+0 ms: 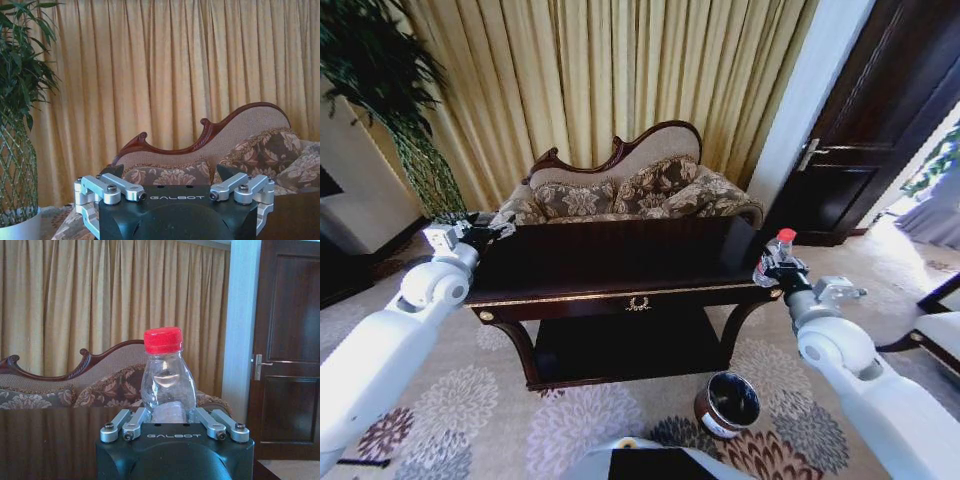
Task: Move to the front of the table and place the trash on the table into the trash bin.
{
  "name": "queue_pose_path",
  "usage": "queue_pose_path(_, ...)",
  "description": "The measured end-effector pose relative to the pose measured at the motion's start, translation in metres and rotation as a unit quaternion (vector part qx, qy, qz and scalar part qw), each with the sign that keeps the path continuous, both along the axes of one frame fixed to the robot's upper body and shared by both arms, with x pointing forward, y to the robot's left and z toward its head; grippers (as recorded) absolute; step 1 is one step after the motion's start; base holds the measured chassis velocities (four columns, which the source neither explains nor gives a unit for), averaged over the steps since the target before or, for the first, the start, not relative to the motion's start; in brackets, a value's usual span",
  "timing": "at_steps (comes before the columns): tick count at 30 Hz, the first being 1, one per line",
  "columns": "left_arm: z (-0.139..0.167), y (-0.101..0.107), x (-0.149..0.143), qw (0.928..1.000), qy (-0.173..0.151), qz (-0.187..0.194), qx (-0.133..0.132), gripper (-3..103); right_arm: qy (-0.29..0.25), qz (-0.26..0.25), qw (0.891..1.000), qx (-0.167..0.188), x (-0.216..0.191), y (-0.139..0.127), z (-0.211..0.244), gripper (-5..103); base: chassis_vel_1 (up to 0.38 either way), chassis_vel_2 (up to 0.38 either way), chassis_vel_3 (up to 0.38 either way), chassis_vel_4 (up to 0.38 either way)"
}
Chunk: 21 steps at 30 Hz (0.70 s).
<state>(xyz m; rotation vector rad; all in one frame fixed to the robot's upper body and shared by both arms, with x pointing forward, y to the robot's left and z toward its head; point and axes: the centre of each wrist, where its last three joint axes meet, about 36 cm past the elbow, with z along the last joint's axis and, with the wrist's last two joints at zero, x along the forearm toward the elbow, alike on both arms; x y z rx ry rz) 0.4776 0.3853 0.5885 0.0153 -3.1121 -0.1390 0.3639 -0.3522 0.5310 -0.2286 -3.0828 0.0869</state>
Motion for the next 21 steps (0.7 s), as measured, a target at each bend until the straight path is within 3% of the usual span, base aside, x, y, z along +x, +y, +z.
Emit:
queue_pose_path(14,-0.002,-0.018,-0.005,0.9998,-0.007,-0.017,-0.011,100,-0.003,0.006,1.0,0.022,-0.013,0.011,-0.004,28,0.216,-0.221,-0.194,0.21)
queue_pose_path(21,-0.007,-0.028,-0.012,0.9997,-0.007,-0.019,-0.015,100,0.023,0.016,1.0,0.008,-0.02,0.004,-0.03,28,0.047,-0.039,-0.036,0.047)
